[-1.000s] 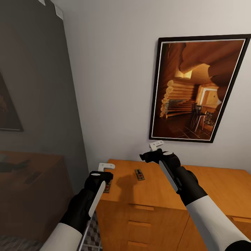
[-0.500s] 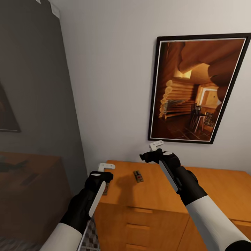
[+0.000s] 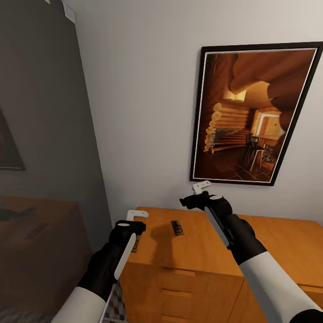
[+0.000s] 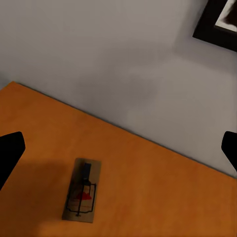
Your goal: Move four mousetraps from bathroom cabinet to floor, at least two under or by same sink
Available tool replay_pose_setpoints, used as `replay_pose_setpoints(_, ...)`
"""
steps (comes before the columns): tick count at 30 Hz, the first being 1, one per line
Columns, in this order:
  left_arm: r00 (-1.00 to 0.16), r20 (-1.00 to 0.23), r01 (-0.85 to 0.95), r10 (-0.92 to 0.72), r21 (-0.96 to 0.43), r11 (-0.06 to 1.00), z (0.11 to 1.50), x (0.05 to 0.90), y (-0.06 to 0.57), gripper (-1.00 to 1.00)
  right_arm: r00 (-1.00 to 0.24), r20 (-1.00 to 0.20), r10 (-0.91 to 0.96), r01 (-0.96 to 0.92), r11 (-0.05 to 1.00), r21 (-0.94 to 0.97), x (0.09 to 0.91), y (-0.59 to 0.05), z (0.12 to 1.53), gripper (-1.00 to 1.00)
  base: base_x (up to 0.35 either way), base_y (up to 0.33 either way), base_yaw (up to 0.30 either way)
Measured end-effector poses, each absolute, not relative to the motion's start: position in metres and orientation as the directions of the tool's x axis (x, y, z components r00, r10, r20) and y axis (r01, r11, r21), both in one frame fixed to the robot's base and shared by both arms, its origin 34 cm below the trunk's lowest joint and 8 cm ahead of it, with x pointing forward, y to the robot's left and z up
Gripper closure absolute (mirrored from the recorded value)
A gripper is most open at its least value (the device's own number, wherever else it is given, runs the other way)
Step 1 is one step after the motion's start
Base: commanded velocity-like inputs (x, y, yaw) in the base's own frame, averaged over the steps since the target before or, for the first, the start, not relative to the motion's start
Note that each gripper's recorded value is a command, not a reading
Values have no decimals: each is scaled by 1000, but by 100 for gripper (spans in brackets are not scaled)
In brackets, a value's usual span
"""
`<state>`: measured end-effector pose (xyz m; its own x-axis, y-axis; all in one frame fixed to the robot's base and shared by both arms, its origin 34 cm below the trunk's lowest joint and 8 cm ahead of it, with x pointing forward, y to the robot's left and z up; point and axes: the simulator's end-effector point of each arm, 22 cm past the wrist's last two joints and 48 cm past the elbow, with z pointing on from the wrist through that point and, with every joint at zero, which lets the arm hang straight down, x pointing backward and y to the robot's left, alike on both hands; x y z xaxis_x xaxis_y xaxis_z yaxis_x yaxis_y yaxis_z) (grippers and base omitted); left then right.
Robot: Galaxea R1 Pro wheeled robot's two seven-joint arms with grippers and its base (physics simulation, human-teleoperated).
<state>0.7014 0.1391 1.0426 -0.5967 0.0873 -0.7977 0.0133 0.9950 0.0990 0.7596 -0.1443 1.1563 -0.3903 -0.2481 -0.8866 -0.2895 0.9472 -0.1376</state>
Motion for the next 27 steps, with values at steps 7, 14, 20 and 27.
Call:
replay_pose_setpoints(7, -597, -798, 13, 88, 100, 995, 1043, 701, 139, -100, -391, -886, -248, -290, 947, -138, 760, -144, 1156, -100, 0, 0, 0)
replay_pose_setpoints(14, -602, -794, 21, 89, 96, 995, 1041, 701, 138, -100, -394, -885, -249, -288, 948, -138, 759, -145, 1156, -100, 0, 0, 0)
replay_pose_setpoints(20, -617, -781, 28, 92, 95, 995, 1034, 698, 136, -100, -399, -883, -249, -284, 949, -139, 759, -146, 1154, -100, 0, 0, 0)
replay_pose_setpoints(27, -626, -775, 27, 89, 92, 995, 1030, 697, 137, -100, -422, -871, -251, -278, 950, -139, 760, -149, 1143, -100, 0, 0, 0)
